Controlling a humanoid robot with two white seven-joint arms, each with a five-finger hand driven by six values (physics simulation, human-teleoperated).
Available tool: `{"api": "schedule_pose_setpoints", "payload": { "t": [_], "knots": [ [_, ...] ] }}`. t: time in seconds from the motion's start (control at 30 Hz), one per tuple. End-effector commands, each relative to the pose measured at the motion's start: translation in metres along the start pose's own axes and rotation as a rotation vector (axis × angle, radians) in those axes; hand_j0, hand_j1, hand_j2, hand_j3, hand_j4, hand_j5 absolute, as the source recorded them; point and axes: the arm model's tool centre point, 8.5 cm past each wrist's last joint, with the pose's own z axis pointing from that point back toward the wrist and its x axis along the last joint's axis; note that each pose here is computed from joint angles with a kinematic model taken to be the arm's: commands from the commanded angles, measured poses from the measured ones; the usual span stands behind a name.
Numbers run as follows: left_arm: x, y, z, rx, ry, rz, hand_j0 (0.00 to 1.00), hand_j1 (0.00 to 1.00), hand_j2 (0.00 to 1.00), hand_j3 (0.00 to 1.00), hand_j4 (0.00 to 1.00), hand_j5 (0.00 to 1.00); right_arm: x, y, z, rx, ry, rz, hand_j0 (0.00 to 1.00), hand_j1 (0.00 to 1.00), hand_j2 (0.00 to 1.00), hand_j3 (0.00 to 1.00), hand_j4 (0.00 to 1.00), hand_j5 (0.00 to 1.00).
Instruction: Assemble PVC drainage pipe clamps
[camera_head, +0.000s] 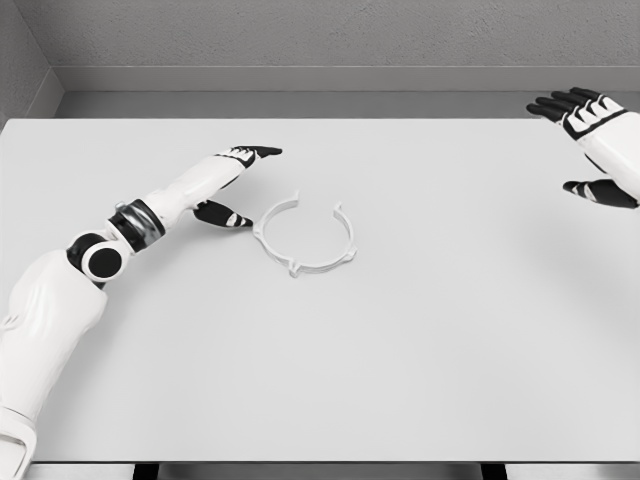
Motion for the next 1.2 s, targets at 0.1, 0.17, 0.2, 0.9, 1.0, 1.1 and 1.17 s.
{"api": "schedule_pose_setpoints", "payload": {
  "t": [0.1, 0.17, 0.2, 0.9, 1.0, 1.1, 1.17],
  "knots": [
    [0.002, -0.001, -0.002, 0.002, -0.004, 0.006, 1.0, 1.0, 1.0, 1.0, 1.0, 1.0, 0.0, -0.001, 0.0, -0.005, 0.0, -0.004, 1.0, 1.0, 1.0, 1.0, 1.0, 1.0],
    [0.003, -0.002, -0.002, 0.001, -0.007, 0.007, 1.0, 1.0, 1.0, 1.0, 1.0, 1.0, 0.0, -0.001, 0.0, -0.004, 0.0, -0.004, 1.0, 1.0, 1.0, 1.0, 1.0, 1.0],
    [0.004, -0.003, -0.003, 0.001, -0.01, 0.009, 1.0, 1.0, 1.0, 1.0, 1.0, 1.0, 0.0, -0.001, 0.0, -0.004, 0.0, -0.004, 1.0, 1.0, 1.0, 1.0, 1.0, 1.0],
    [0.019, -0.015, -0.016, 0.005, -0.045, 0.037, 1.0, 1.0, 1.0, 1.0, 1.0, 1.0, 0.0, -0.001, 0.0, -0.004, 0.0, -0.004, 1.0, 1.0, 1.0, 1.0, 1.0, 1.0],
    [0.019, -0.015, -0.016, 0.005, -0.046, 0.038, 1.0, 1.0, 1.0, 1.0, 1.0, 1.0, 0.0, -0.001, 0.0, -0.004, 0.0, -0.004, 1.0, 1.0, 1.0, 1.0, 1.0, 1.0],
    [0.019, -0.016, -0.016, 0.004, -0.046, 0.039, 1.0, 1.0, 1.0, 1.0, 1.0, 1.0, 0.0, -0.001, 0.0, -0.004, 0.0, -0.004, 1.0, 1.0, 1.0, 1.0, 1.0, 1.0],
    [0.019, -0.016, -0.016, 0.005, -0.047, 0.038, 1.0, 1.0, 1.0, 1.0, 1.0, 1.0, 0.0, -0.001, 0.0, -0.004, 0.0, -0.004, 1.0, 1.0, 1.0, 1.0, 1.0, 1.0]
  ]
}}
